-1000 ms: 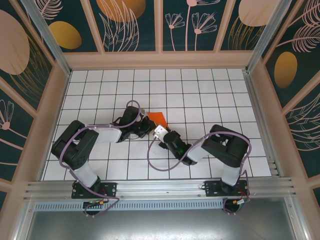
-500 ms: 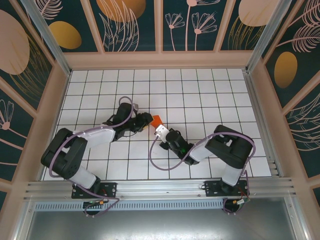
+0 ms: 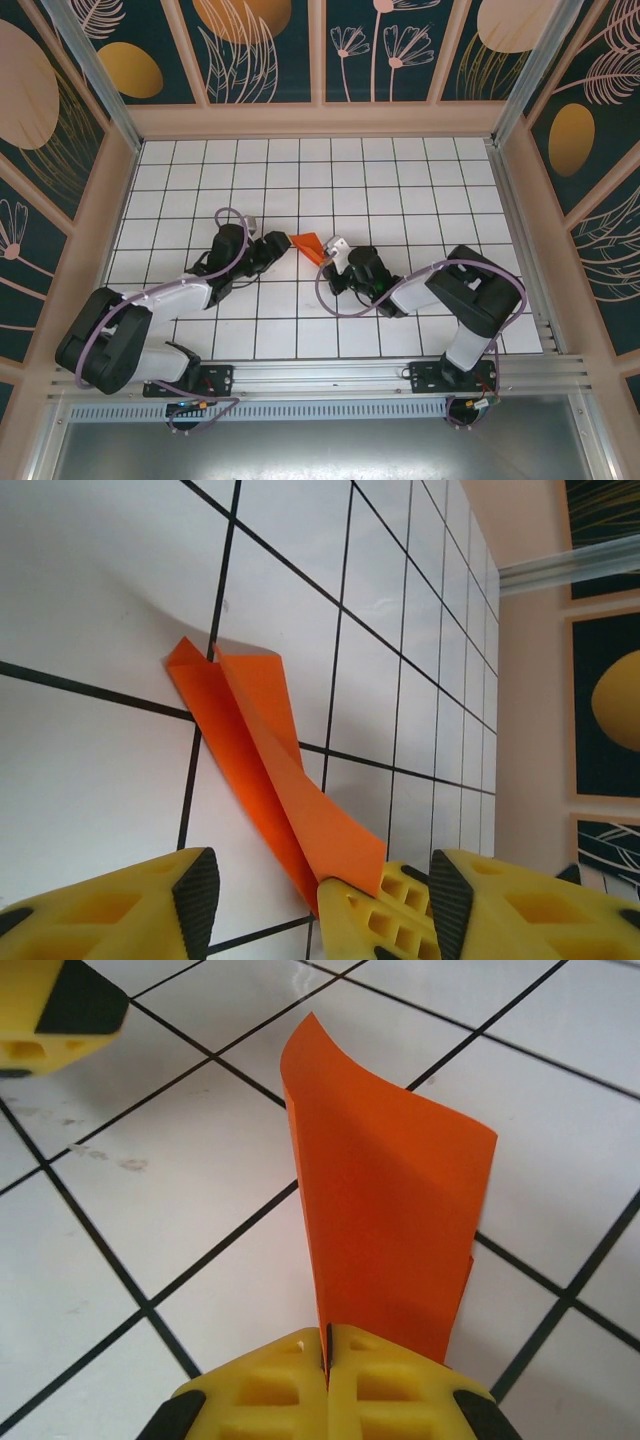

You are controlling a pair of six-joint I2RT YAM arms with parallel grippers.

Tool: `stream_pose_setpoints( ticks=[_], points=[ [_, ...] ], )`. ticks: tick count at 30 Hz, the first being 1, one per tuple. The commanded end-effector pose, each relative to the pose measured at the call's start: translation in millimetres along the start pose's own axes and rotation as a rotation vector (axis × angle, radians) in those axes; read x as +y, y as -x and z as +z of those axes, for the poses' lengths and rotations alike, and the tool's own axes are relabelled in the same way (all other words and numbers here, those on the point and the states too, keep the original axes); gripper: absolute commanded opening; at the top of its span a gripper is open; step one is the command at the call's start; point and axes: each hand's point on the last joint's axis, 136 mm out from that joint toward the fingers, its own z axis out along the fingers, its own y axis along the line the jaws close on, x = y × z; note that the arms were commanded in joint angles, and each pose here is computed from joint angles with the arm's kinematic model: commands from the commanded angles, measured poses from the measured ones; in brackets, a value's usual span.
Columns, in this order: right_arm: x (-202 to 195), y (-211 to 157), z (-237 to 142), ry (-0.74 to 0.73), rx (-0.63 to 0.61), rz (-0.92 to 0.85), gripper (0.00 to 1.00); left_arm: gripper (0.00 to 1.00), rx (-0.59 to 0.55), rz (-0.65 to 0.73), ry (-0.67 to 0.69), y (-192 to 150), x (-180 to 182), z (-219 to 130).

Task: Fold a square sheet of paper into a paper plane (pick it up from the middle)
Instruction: Fold the wing for the fifth time at the center of the table.

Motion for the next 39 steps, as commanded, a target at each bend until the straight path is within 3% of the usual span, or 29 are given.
stream_pose_setpoints(
  ticks=[1, 14, 39],
  points=[
    [15, 6, 4, 0.112, 0.003, 0.101, 0.0, 0.58, -0.001, 0.04, -0.133, -3, -22, 0],
    [2, 13, -5, 0.214, -0.001, 0.389, 0.0, 0.38, 0.087, 0.069, -0.239, -34, -36, 28],
    [2, -11, -2, 0.3, 0.096, 0.63, 0.0, 0.29, 0.182, 0.073, -0.254, -60, -26, 57]
  ],
)
